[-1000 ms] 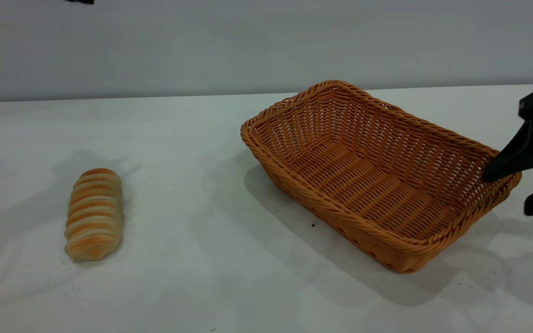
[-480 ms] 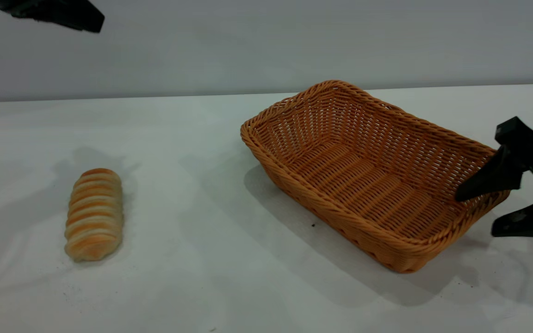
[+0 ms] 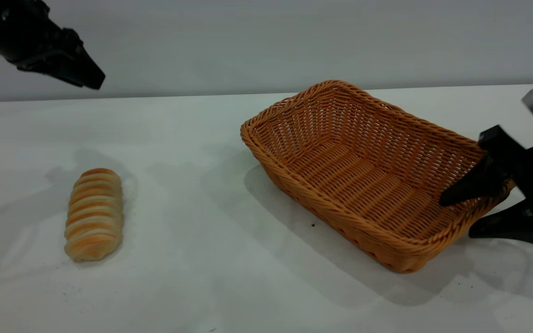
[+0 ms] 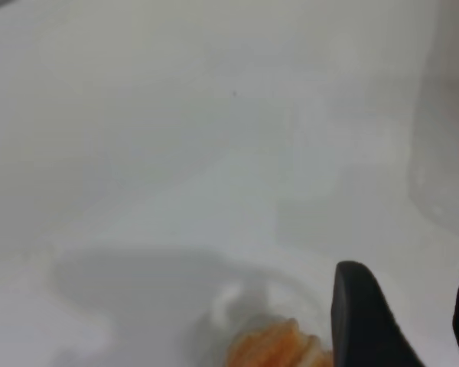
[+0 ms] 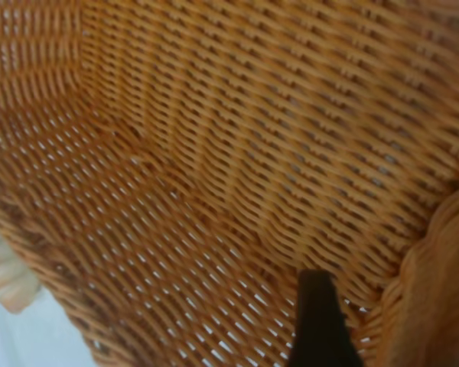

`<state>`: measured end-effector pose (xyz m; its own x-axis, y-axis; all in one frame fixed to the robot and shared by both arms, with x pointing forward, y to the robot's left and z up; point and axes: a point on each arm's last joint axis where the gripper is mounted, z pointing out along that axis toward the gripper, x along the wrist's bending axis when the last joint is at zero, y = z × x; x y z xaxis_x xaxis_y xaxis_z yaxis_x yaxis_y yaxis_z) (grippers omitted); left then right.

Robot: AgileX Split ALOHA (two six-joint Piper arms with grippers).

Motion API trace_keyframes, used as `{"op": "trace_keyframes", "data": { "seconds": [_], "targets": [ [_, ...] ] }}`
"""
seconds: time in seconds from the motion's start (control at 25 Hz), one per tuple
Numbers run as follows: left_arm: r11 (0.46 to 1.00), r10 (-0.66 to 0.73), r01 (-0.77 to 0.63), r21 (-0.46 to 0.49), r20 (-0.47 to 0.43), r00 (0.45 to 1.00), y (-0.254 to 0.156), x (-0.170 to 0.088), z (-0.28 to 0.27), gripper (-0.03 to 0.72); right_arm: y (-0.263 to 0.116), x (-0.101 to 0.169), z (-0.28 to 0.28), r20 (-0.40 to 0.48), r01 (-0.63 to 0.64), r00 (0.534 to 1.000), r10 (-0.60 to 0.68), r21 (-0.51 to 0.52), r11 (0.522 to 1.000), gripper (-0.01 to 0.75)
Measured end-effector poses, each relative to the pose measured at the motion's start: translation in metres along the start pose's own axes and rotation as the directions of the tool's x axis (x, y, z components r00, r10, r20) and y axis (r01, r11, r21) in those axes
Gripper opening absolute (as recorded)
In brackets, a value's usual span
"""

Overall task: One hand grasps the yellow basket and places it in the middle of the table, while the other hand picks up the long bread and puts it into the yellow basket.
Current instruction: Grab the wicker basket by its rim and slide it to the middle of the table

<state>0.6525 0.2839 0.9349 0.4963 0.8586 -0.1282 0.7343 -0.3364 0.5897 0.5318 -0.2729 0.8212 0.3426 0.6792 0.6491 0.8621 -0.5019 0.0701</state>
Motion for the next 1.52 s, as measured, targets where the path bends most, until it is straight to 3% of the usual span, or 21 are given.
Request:
{"op": "trace_keyframes", "data": {
  "seconds": [0.2, 0.28, 0.44, 0.48, 0.76, 1.0, 1.16, 1.32, 1.52],
  "targets": [
    [1.000, -0.012, 0.012, 0.020, 0.005, 1.000, -0.005, 0.002, 0.007, 0.357, -0.001, 0.005, 0.021, 0.005, 0.030, 1.000, -0.030, 0.040, 0.999, 0.447],
    [1.000, -0.015, 0.015, 0.019, 0.001, 1.000, -0.005, 0.003, 0.007, 0.357, 0.000, 0.006, 0.025, 0.018, 0.028, 0.999, -0.029, 0.041, 0.999, 0.359],
    [1.000, -0.025, 0.025, 0.016, -0.008, 1.000, -0.007, 0.007, 0.005, 0.357, 0.000, 0.004, 0.025, 0.044, 0.027, 0.999, -0.028, 0.030, 0.999, 0.092],
    [0.999, -0.028, 0.028, 0.015, -0.010, 1.000, -0.007, 0.009, 0.004, 0.357, 0.000, 0.005, 0.026, 0.040, 0.036, 0.999, -0.037, 0.032, 0.999, 0.058],
    [0.999, -0.038, 0.038, 0.013, -0.013, 0.999, -0.007, 0.010, 0.004, 0.357, 0.002, 0.015, 0.020, 0.045, 0.175, 0.983, -0.177, 0.048, 0.983, 0.046],
    [0.999, -0.047, 0.047, 0.018, -0.005, 0.999, -0.008, 0.009, 0.004, 0.357, 0.012, 0.075, 0.015, 0.004, 0.400, 0.916, -0.401, 0.069, 0.914, 0.046],
    [0.998, -0.058, 0.058, 0.024, 0.006, 0.998, -0.008, 0.008, 0.004, 0.357, 0.008, 0.111, 0.025, 0.030, 0.509, 0.856, -0.516, 0.124, 0.852, 0.046],
    [0.997, -0.068, 0.068, 0.025, 0.009, 0.998, -0.008, 0.008, 0.004, 0.357, 0.006, 0.130, 0.031, 0.093, 0.538, 0.826, -0.556, 0.163, 0.827, 0.046],
    [0.997, -0.070, 0.070, 0.026, 0.010, 0.998, -0.008, 0.008, 0.004, 0.357, 0.012, 0.125, 0.044, 0.177, 0.458, 0.854, -0.489, 0.192, 0.868, 0.046]
  ]
}}
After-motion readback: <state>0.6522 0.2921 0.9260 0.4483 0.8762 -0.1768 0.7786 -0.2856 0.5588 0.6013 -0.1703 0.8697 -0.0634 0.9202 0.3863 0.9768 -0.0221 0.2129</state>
